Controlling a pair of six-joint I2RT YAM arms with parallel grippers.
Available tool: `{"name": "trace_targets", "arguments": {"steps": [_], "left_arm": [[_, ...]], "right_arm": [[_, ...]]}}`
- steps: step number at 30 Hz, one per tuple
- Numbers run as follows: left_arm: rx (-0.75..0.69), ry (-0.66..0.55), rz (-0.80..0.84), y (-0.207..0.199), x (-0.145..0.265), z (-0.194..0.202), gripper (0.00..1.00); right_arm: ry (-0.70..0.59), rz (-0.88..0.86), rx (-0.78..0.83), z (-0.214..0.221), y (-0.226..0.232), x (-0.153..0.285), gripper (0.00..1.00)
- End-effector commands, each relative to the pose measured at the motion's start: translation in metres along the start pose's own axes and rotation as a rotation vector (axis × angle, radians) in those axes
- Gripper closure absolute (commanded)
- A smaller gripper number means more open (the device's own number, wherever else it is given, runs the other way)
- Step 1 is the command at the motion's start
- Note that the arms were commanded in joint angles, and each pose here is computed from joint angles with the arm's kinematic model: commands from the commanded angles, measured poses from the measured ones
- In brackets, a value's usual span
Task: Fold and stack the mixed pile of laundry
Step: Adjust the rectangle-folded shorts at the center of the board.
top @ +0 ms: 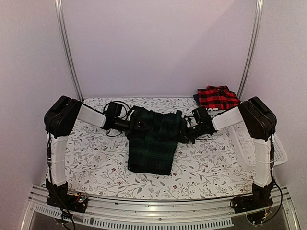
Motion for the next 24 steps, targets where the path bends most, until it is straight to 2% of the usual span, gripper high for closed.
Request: {"name": "trace_targets", "arguments": {"steps": [1, 4, 6, 9, 14, 17, 20, 24], "left_arm": [[0.101, 0.018, -0.041, 0.033, -0.006, 0.032, 0.2], [0.128, 0.045, -0.038, 0.031, 0.002, 0.061, 0.22], [0.082, 0.018, -0.073, 0.016, 0.015, 0.066, 0.18], [-0.082, -0.116, -0.192, -0.029, 0.05, 0.057, 0.02], [-0.365, -0.331, -0.462, -0.085, 0.097, 0.084, 0.0], [-0.505, -0.348, -0.595, -0.101, 0.101, 0.116, 0.0], [-0.633, -0.269, -0.65, -0.108, 0.091, 0.158, 0.0], [-0.774, -0.185, -0.725, -0.107, 0.081, 0.208, 0.0]], "right_arm": [[0.121, 0.165, -0.025, 0.025, -0.042, -0.005, 1.0], [0.137, 0.174, 0.003, 0.027, -0.041, 0.001, 1.0], [0.147, 0.16, 0.04, 0.028, -0.037, 0.005, 1.0], [0.142, 0.14, 0.074, 0.028, -0.028, 0.013, 1.0], [0.167, 0.106, 0.075, 0.035, -0.022, 0.018, 0.99], [0.171, 0.111, 0.047, 0.043, -0.022, 0.023, 0.79], [0.15, 0.124, 0.052, 0.041, -0.017, 0.033, 0.62], [0.092, 0.154, 0.09, 0.024, -0.001, 0.062, 0.5]]}}
Point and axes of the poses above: each gripper's point midway between its finger pads, its own x axis back along the fingers, its own y axis along the line the jaws close on, z = x × y, the point moved 7 cm from there along x, back along the fingers, and after that the axes turned 11 degrees about x, right-handed, at the moved point
